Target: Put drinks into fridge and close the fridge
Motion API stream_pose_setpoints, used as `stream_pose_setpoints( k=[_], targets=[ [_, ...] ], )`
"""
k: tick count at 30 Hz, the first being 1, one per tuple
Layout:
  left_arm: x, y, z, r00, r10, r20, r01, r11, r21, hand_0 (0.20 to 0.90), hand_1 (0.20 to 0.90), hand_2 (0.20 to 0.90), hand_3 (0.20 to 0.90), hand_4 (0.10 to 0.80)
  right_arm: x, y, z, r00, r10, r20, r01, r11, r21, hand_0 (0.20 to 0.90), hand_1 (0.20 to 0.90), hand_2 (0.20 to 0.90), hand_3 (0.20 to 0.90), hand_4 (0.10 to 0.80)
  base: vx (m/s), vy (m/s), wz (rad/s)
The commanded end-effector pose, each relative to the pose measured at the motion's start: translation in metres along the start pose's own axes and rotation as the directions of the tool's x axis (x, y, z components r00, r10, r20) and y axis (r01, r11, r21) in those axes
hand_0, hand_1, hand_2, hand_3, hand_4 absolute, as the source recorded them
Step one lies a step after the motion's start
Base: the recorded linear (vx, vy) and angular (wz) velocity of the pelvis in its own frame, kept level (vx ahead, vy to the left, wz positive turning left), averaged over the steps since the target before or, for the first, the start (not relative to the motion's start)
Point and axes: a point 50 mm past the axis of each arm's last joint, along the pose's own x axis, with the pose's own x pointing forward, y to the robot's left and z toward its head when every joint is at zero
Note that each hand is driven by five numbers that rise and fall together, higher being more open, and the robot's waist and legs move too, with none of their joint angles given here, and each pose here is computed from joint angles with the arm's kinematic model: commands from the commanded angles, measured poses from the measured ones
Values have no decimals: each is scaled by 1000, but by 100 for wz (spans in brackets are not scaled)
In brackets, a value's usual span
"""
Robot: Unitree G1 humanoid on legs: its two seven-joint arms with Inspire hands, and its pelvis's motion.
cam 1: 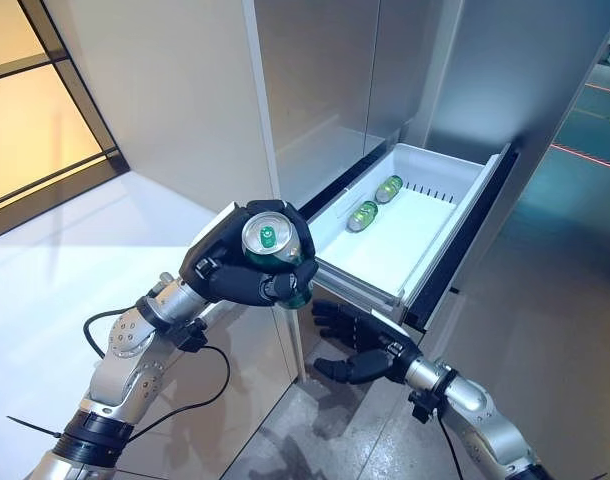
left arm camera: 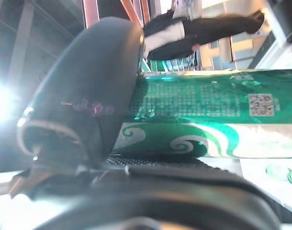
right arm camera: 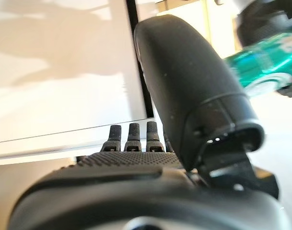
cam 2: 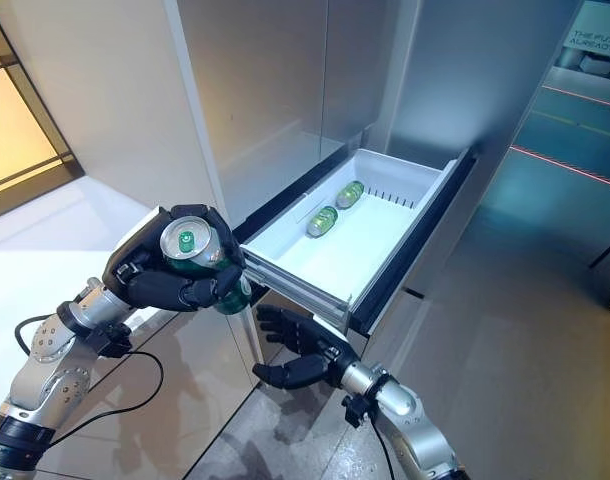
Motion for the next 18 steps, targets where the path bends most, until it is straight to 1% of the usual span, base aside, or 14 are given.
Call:
stream_pose_setpoints(
  k=[1, 5, 9, 18],
  targets=[
    [29, -6, 51, 947, -138, 291, 102, 986, 135, 300, 300, 300, 200, 100, 23, 10, 68, 947, 133, 293, -120, 991, -62, 900, 900, 900, 900, 800, 0, 0, 0],
    [36, -13, 47, 945, -190, 266, 164, 980, 117, 300, 300, 300, 200, 100, 28, 14, 74, 938, 159, 308, -159, 987, -26, 900, 900, 900, 900, 800, 0, 0, 0],
    [41, -17, 48, 942, -218, 256, 199, 975, 99, 300, 300, 300, 200, 100, 30, 19, 79, 926, 197, 322, -199, 980, -28, 900, 900, 900, 900, 800, 0, 0, 0],
    [50, -24, 39, 938, -263, 224, 260, 965, 45, 300, 300, 300, 200, 100, 36, 37, 106, 856, 345, 385, -327, 938, -116, 900, 900, 900, 900, 800, 0, 0, 0]
  ],
)
